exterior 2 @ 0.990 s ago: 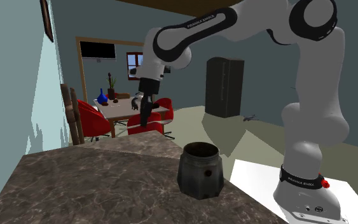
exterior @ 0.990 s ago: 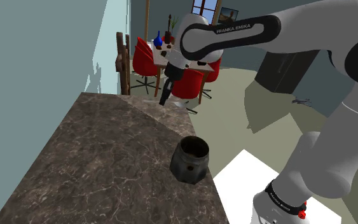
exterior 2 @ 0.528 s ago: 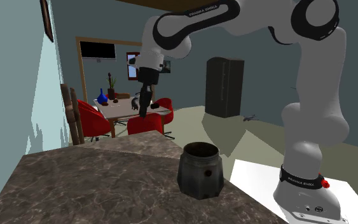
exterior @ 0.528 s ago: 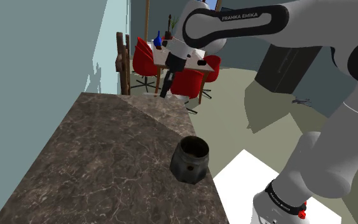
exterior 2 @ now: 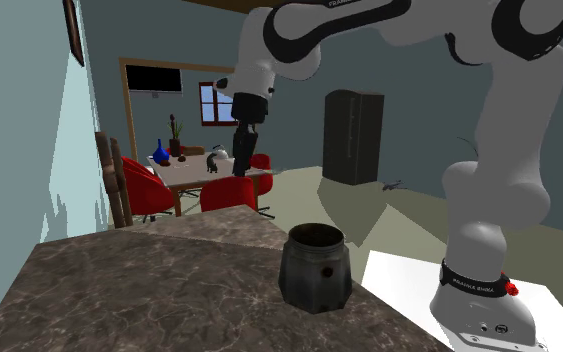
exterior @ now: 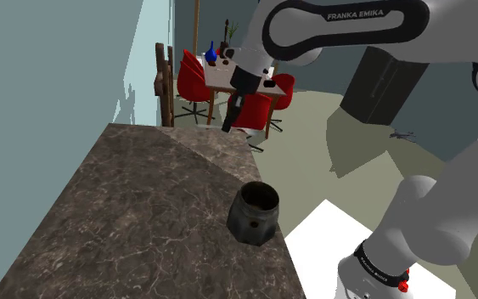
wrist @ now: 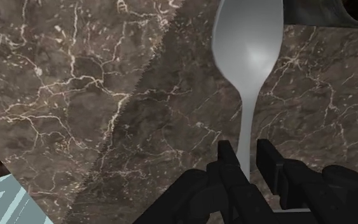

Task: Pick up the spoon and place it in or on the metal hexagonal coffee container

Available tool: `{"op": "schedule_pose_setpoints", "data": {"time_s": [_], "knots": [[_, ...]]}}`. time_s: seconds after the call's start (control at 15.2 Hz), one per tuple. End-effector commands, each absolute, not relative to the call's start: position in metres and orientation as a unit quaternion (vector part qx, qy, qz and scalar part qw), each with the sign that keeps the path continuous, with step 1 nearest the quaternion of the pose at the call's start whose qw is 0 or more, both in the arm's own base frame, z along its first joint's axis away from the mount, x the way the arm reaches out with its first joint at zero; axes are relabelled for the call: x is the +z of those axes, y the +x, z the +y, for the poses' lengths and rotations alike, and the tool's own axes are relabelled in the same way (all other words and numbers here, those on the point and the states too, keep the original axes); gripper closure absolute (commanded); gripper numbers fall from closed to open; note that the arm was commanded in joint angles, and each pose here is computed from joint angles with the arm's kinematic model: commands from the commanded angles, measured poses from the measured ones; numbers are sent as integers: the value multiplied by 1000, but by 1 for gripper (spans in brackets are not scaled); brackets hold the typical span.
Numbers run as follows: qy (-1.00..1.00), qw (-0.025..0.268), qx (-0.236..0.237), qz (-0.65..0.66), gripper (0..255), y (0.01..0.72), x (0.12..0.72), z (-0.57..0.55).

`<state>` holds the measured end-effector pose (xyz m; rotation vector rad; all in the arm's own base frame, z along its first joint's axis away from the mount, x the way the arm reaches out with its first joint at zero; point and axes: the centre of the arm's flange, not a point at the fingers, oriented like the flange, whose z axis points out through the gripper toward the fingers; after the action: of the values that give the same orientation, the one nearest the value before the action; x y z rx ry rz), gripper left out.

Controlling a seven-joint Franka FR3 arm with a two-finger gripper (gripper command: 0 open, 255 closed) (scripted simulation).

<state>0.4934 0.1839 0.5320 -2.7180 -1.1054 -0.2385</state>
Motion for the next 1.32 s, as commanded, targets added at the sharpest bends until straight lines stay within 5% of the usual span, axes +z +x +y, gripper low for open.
{"op": "schedule_pose_setpoints", "data": {"time_s": [0.0, 0.79, 1.25], "knots": [[-919, 99, -81, -373, 255, 468, 529, 190], [-919, 99, -81, -373, 255, 309, 538, 232], [-919, 99, -81, -373, 255, 309, 501, 232]]}}
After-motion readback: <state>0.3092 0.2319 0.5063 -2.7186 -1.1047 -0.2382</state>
